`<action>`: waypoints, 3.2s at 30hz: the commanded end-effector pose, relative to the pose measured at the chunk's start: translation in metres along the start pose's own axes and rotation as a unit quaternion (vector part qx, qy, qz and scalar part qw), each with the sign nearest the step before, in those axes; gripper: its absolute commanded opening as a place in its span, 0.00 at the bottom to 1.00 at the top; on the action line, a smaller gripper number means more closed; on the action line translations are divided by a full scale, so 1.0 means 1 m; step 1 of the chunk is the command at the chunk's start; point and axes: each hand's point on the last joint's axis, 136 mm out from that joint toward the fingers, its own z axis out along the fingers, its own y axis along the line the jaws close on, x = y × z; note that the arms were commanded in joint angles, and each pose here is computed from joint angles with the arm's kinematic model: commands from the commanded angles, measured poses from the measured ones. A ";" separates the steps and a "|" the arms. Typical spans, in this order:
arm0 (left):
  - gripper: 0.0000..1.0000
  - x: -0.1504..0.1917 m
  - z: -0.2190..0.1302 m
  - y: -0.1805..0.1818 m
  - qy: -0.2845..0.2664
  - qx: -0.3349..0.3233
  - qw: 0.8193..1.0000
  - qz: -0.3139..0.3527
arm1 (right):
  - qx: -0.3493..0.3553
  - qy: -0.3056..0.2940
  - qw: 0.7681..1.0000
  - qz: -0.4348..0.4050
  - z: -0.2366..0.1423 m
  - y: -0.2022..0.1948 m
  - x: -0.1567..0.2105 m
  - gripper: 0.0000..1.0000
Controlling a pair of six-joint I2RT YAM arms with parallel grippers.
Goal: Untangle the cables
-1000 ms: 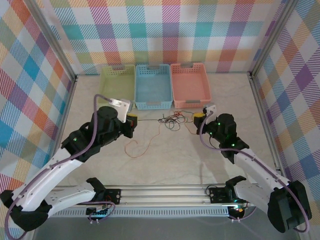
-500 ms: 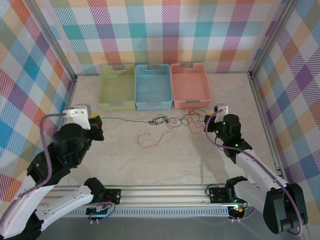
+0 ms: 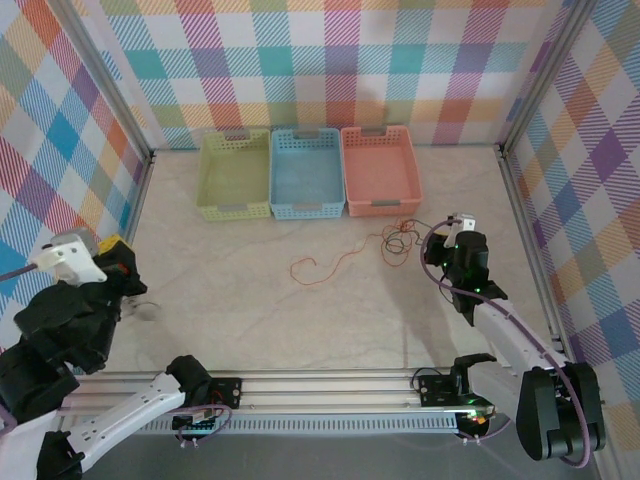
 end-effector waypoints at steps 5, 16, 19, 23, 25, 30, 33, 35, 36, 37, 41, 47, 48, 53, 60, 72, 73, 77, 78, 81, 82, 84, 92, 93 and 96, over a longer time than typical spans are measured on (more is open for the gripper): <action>0.00 0.030 0.018 -0.054 0.072 0.085 0.993 0.040 | -0.123 -0.005 0.992 0.000 -0.002 0.044 -0.010 0.00; 0.00 0.064 0.052 -0.139 0.149 0.177 0.971 0.058 | -0.193 0.052 0.980 0.013 0.002 0.070 0.009 0.00; 0.00 0.072 0.060 -0.156 0.162 0.193 0.966 0.059 | -0.202 0.075 0.976 0.013 0.007 0.076 0.016 0.00; 0.00 0.079 0.067 -0.181 0.183 0.221 0.956 0.061 | -0.199 0.088 0.976 0.014 0.011 0.076 0.020 0.15; 0.00 0.082 0.068 -0.196 0.199 0.243 0.947 0.067 | -0.196 0.091 0.976 0.012 0.012 0.076 0.019 0.39; 0.00 0.091 0.071 -0.228 0.229 0.293 0.924 0.086 | -0.268 0.051 0.962 -0.021 -0.009 0.109 -0.001 0.58; 0.00 0.099 0.077 -0.236 0.244 0.294 0.919 0.092 | -0.349 0.017 0.934 -0.074 -0.036 0.151 -0.010 0.60; 0.00 0.104 0.077 -0.242 0.253 0.302 0.915 0.086 | -0.418 0.003 0.901 -0.116 -0.060 0.183 -0.006 0.61; 0.00 0.106 0.076 -0.245 0.256 0.309 0.913 0.081 | -0.450 -0.003 0.883 -0.135 -0.071 0.198 -0.003 0.62; 0.00 0.107 0.075 -0.247 0.258 0.315 0.910 0.077 | -0.476 -0.005 0.867 -0.147 -0.081 0.210 0.002 0.63; 0.00 0.107 0.068 -0.257 0.270 0.342 0.898 0.062 | -0.551 -0.039 0.812 -0.188 -0.108 0.256 0.010 0.71; 0.00 0.106 0.060 -0.270 0.284 0.374 0.882 0.041 | -0.563 -0.076 0.794 -0.218 -0.103 0.295 0.001 0.78; 0.00 0.107 0.059 -0.272 0.287 0.377 0.879 0.041 | -0.563 -0.078 0.792 -0.223 -0.101 0.299 0.000 0.78; 0.00 0.106 0.060 -0.279 0.296 0.382 0.875 0.041 | -0.560 -0.083 0.788 -0.243 -0.086 0.315 -0.007 0.79; 0.00 0.100 0.057 -0.286 0.299 0.395 0.868 0.033 | -0.567 -0.053 0.784 -0.247 -0.068 0.330 -0.003 0.62; 0.00 0.097 0.051 -0.285 0.301 0.405 0.863 0.025 | -0.592 -0.048 0.773 -0.223 -0.078 0.334 0.000 0.00; 0.00 0.098 0.051 -0.284 0.300 0.403 0.864 0.025 | -0.591 -0.052 0.775 -0.219 -0.081 0.333 -0.002 0.00; 0.58 0.104 0.058 -0.274 0.299 0.375 0.877 0.023 | -0.577 -0.071 0.790 -0.195 -0.095 0.325 -0.020 0.00; 0.68 0.106 0.062 -0.267 0.299 0.353 0.887 0.021 | -0.570 -0.069 0.797 -0.187 -0.097 0.322 -0.023 0.00; 0.85 0.111 0.075 -0.238 0.292 0.288 0.912 0.006 | -0.548 -0.056 0.817 -0.169 -0.100 0.310 -0.029 0.00; 0.88 0.113 0.077 -0.229 0.290 0.275 0.917 -0.004 | -0.547 -0.058 0.819 -0.165 -0.104 0.307 -0.031 0.00; 0.91 0.121 0.078 -0.214 0.293 0.266 0.918 -0.027 | -0.540 -0.060 0.826 -0.150 -0.108 0.298 -0.036 0.00; 0.90 0.170 0.045 -0.224 0.335 0.387 0.858 -0.052 | -0.524 -0.046 0.842 -0.125 -0.124 0.278 -0.049 0.00; 0.90 0.177 0.041 -0.227 0.340 0.402 0.848 -0.058 | -0.521 -0.043 0.844 -0.122 -0.123 0.277 -0.049 0.00; 0.90 0.190 0.034 -0.233 0.339 0.437 0.830 -0.069 | -0.520 -0.041 0.845 -0.119 -0.123 0.273 -0.048 0.00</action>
